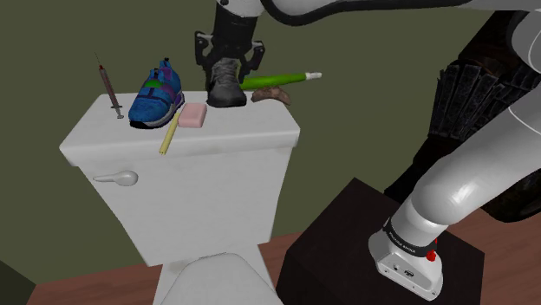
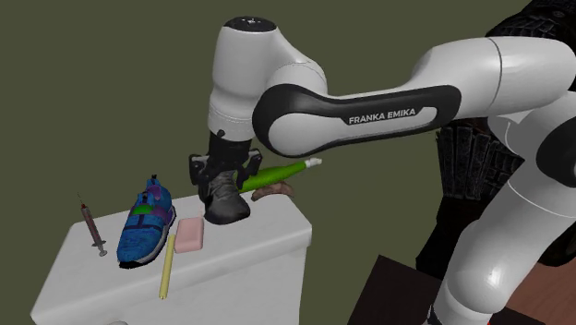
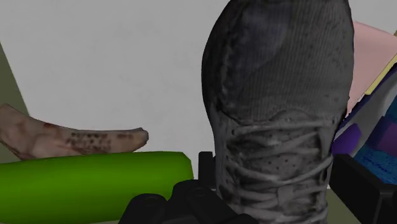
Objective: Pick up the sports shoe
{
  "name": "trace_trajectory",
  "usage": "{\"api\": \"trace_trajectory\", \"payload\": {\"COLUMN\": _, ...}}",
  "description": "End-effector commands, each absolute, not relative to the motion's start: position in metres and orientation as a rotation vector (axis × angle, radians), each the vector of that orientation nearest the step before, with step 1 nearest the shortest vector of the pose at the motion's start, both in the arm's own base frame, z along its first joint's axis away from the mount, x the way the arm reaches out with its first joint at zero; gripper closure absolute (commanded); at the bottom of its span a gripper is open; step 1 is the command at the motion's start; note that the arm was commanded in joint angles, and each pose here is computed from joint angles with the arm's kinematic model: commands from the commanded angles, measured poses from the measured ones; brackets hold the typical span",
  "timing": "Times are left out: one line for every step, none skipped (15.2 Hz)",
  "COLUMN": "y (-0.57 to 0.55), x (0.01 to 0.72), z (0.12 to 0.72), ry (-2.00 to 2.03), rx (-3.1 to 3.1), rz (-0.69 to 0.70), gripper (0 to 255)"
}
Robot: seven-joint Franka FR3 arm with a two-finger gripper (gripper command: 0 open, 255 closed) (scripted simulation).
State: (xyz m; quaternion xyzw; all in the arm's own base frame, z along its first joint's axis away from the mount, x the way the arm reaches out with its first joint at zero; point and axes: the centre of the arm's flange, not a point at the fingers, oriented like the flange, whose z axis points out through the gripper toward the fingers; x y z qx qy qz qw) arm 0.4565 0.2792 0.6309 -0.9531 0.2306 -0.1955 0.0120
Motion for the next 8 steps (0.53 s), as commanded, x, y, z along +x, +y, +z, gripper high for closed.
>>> {"api": "trace_trajectory", "payload": {"y": 0.280, "x": 0.457, "z": 0.642, "ry": 0.719, "rx": -2.971, "rz": -0.611, "gripper": 255}}
{"api": "trace_trajectory", "payload": {"y": 0.280, "x": 0.457, "z": 0.647, "ry": 0.719, "rx": -2.971, "rz": -0.611, "gripper": 255}}
{"api": "trace_trajectory", "payload": {"y": 0.280, "x": 0.457, "z": 0.652, "ry": 0.719, "rx": -2.971, "rz": -0.611, "gripper": 255}}
{"api": "trace_trajectory", "payload": {"y": 0.280, "x": 0.457, "z": 0.658, "ry": 0.719, "rx": -2.971, "rz": -0.611, "gripper": 255}}
{"api": "trace_trajectory", "payload": {"y": 0.280, "x": 0.457, "z": 0.663, "ry": 0.719, "rx": -2.971, "rz": -0.611, "gripper": 255}}
{"api": "trace_trajectory", "payload": {"y": 0.280, "x": 0.457, "z": 0.668, "ry": 0.719, "rx": -2.971, "rz": -0.611, "gripper": 255}}
{"api": "trace_trajectory", "payload": {"y": 0.280, "x": 0.457, "z": 0.669, "ry": 0.719, "rx": -2.971, "rz": -0.611, "gripper": 255}}
{"api": "trace_trajectory", "payload": {"y": 0.280, "x": 0.457, "z": 0.669, "ry": 0.719, "rx": -2.971, "rz": -0.611, "gripper": 255}}
